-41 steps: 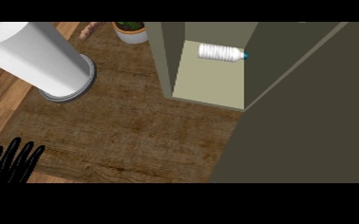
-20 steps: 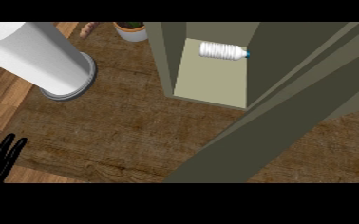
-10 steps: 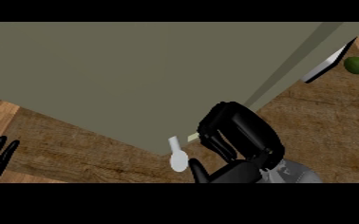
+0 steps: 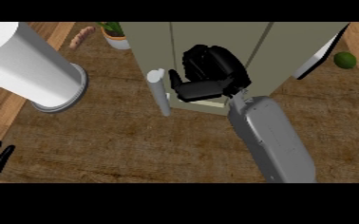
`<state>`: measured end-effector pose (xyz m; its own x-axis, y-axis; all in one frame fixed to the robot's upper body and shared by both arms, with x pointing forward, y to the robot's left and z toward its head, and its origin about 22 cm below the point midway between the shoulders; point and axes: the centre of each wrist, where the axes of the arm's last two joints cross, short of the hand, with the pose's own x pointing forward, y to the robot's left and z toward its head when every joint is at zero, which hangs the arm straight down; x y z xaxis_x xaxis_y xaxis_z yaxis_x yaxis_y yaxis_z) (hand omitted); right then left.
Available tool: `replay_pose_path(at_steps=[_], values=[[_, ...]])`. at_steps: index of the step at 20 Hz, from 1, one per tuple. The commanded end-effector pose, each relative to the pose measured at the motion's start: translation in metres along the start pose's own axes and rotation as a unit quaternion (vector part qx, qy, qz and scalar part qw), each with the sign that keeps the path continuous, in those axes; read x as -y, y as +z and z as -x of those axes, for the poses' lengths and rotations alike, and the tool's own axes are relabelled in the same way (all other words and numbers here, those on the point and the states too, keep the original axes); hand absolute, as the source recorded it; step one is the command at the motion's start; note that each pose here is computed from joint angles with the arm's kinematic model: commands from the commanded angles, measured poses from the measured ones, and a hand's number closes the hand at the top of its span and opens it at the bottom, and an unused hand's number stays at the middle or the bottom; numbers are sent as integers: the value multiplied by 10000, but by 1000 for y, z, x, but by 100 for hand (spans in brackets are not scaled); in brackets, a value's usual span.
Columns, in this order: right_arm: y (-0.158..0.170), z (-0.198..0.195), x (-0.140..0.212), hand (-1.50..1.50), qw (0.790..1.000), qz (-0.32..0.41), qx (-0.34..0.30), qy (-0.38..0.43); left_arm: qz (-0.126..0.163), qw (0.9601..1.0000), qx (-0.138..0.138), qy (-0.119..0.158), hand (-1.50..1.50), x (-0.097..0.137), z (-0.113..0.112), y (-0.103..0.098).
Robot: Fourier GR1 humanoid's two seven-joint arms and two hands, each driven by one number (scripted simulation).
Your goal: Pick up the bottled water, place it into the cabinet and close the cabinet
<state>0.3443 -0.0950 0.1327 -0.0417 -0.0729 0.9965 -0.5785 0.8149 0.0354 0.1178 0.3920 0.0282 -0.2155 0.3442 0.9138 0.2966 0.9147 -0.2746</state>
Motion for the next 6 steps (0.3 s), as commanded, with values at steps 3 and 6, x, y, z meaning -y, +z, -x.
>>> replay_pose_path(at_steps=[3, 6], values=[[-47, -10, 18, 150, 9991, 407, -65, 100, 127, 9997, 175, 122, -150, -6, -8, -2], [-46, -5, 33, 150, 9991, 414, -1, 122, 149, 9994, 246, 178, -150, 3, -4, -2]])
